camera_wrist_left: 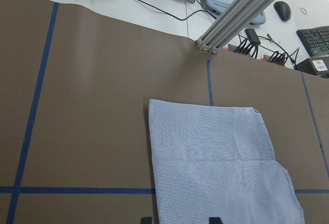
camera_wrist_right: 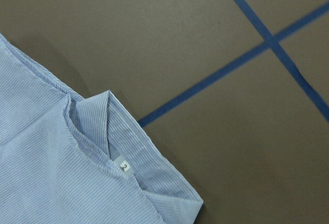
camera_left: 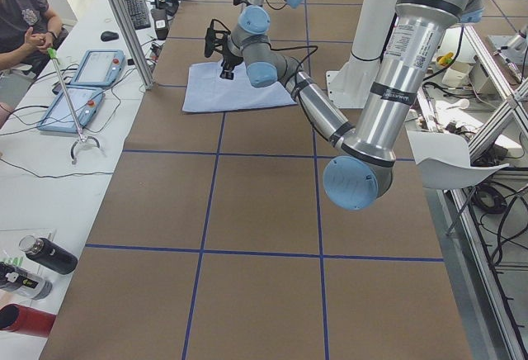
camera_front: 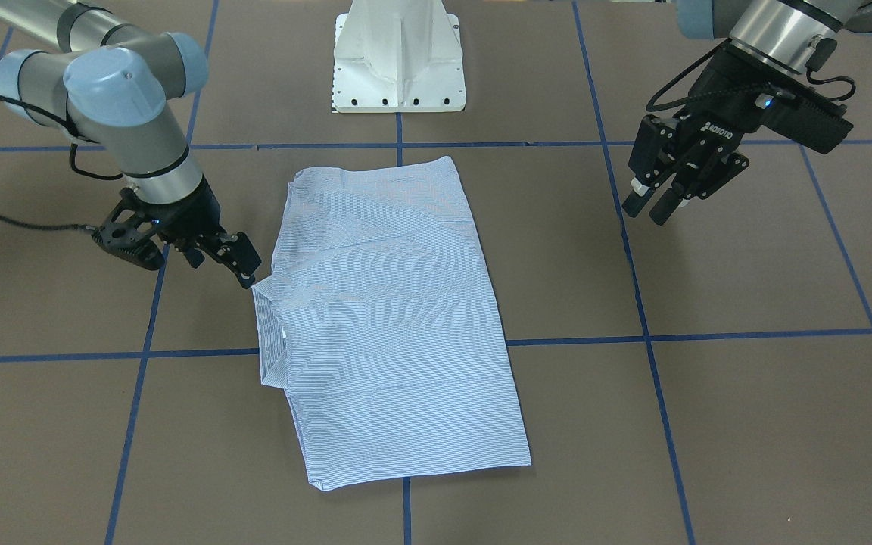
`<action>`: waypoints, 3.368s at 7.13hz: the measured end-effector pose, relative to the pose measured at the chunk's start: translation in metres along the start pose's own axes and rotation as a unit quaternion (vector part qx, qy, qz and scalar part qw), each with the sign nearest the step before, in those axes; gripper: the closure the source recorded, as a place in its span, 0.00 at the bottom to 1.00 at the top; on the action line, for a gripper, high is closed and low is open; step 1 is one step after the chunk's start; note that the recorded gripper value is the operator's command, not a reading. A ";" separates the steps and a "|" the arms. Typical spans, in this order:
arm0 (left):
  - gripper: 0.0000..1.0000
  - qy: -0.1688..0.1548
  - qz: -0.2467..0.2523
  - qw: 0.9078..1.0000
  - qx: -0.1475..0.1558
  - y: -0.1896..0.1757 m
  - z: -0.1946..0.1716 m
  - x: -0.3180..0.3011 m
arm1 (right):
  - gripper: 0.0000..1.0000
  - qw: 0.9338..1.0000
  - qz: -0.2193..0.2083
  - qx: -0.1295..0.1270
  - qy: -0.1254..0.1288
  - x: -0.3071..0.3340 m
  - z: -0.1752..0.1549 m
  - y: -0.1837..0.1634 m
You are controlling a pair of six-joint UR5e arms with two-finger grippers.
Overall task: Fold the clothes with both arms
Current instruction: 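Lower the right gripper to the shirt corner nearest the robot, then move the left gripper down to the other near corner of the shirt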
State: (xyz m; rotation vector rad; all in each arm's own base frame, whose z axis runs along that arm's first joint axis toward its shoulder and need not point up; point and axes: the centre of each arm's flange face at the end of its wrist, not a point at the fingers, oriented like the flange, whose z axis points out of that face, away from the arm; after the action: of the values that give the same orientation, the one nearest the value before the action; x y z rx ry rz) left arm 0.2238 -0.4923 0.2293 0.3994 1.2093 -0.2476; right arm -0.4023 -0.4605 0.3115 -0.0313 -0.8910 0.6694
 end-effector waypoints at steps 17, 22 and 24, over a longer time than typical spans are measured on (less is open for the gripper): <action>0.46 -0.008 0.001 0.999 -0.032 0.026 0.026 -0.001 | 0.18 0.974 0.221 0.004 0.049 0.055 0.051 0.209; 0.46 -0.003 0.003 1.000 -0.027 0.025 0.017 0.001 | 1.00 0.973 0.229 0.005 0.042 0.044 0.046 0.208; 0.46 -0.003 -0.002 1.000 -0.030 0.029 0.016 0.001 | 1.00 0.972 0.233 0.001 0.033 0.035 0.038 0.206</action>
State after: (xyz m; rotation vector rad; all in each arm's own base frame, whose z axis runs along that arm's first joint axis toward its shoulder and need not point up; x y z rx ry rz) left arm 0.2491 -0.4730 0.2378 0.3447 1.2096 -0.2159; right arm -0.5226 -0.2859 0.2999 -0.2666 -0.8249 1.1007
